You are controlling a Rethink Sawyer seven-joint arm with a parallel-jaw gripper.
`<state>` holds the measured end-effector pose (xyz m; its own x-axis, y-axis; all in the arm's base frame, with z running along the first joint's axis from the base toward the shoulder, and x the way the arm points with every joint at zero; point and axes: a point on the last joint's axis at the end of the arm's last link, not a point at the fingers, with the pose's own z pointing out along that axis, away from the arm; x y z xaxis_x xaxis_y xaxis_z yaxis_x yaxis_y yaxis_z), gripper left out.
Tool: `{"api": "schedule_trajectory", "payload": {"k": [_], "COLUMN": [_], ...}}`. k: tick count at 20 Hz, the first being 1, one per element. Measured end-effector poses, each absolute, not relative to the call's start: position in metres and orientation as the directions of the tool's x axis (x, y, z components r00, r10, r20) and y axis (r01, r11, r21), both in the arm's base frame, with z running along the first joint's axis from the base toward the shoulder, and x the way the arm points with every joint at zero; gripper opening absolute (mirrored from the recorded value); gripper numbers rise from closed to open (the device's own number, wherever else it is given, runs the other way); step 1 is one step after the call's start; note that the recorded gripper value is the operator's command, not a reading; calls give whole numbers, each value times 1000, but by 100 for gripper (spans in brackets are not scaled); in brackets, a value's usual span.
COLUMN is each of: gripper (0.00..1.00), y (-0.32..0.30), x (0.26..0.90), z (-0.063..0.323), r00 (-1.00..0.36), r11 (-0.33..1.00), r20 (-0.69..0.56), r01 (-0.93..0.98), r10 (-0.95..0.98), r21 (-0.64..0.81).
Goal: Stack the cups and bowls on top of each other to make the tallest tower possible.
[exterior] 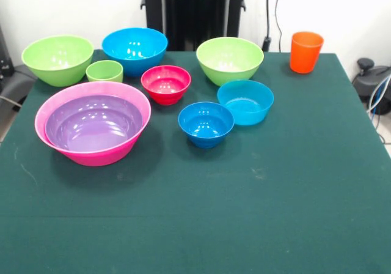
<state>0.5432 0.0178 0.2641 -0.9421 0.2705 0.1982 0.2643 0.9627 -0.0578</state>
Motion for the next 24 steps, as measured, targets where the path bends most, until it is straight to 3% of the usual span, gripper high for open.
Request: {"api": "schedule_trajectory", "payload": {"k": [13,24], "gripper": [100,100], "y": [19,13], "x": [545,526], "z": [223,180], "r00": [-945,-930], "r11": [960,954], "r20": [166,210], "r01": [277,297], "r10": [281,301], "r21": [-47,-53]}}
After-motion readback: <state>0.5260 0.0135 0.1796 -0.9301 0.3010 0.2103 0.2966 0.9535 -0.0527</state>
